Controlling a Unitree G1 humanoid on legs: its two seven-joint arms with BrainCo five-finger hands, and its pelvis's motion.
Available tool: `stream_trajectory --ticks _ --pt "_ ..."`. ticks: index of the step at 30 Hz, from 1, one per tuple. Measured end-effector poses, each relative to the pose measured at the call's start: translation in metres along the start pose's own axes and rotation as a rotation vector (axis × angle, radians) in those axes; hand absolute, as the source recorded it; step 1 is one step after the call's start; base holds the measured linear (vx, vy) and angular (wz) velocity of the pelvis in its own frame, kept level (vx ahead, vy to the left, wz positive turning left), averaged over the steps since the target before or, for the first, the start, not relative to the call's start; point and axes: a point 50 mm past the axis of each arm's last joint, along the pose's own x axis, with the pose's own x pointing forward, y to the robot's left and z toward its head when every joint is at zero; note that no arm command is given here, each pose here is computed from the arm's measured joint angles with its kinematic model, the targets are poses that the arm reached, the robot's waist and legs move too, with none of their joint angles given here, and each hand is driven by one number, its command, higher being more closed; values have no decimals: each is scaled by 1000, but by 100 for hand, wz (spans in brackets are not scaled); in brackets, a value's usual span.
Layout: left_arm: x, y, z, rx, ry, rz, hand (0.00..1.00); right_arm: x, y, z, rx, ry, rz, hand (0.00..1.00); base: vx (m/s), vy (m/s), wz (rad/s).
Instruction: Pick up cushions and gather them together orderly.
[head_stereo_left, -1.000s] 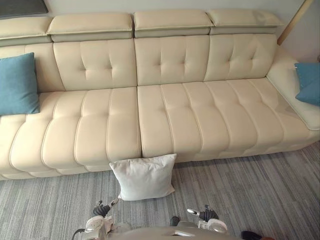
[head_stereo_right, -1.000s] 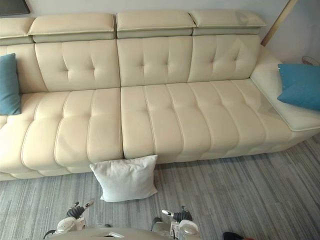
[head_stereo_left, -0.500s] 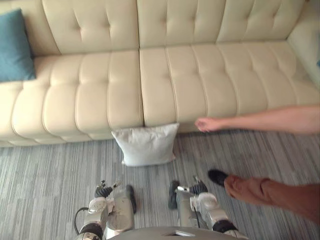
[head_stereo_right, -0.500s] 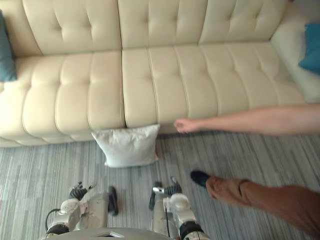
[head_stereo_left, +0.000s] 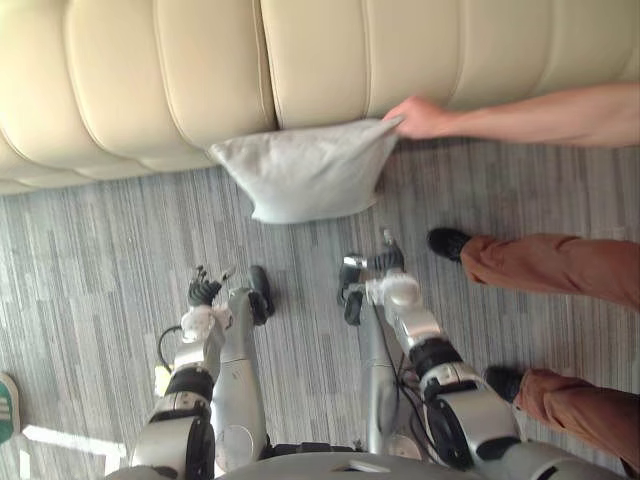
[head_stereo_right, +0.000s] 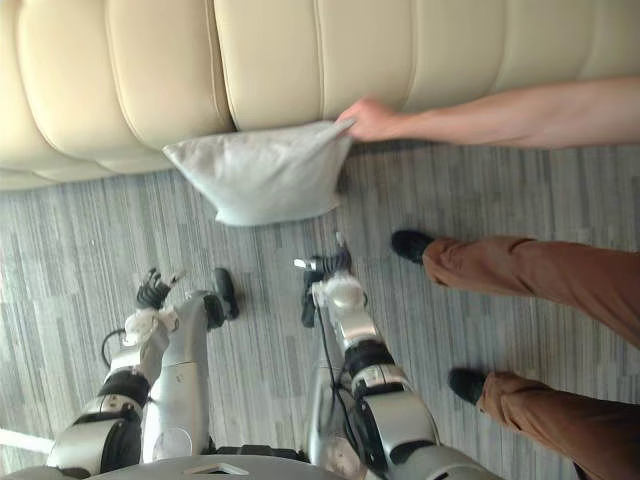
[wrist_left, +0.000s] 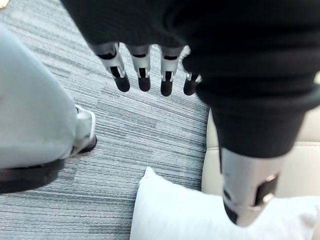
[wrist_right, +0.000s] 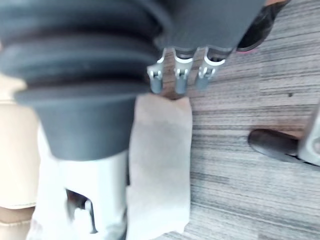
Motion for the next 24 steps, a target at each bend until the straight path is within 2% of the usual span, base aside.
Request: stream_trajectory --ticks 4,11,19,24 --pt "5 -6 15 -38 -34 12 0 9 3 26 26 -64 -12 0 -6 -57 12" --pt "5 -6 16 -46 -39 27 0 5 1 15 23 -35 -33 0 -52 -62 6" --pt "-3 0 -1 -23 -6 38 0 -15 -2 -34 33 97 -40 0 -26 -40 -4" --pt "-11 15 -25 22 58 68 0 -40 -7 -75 23 209 -46 0 38 5 -13"
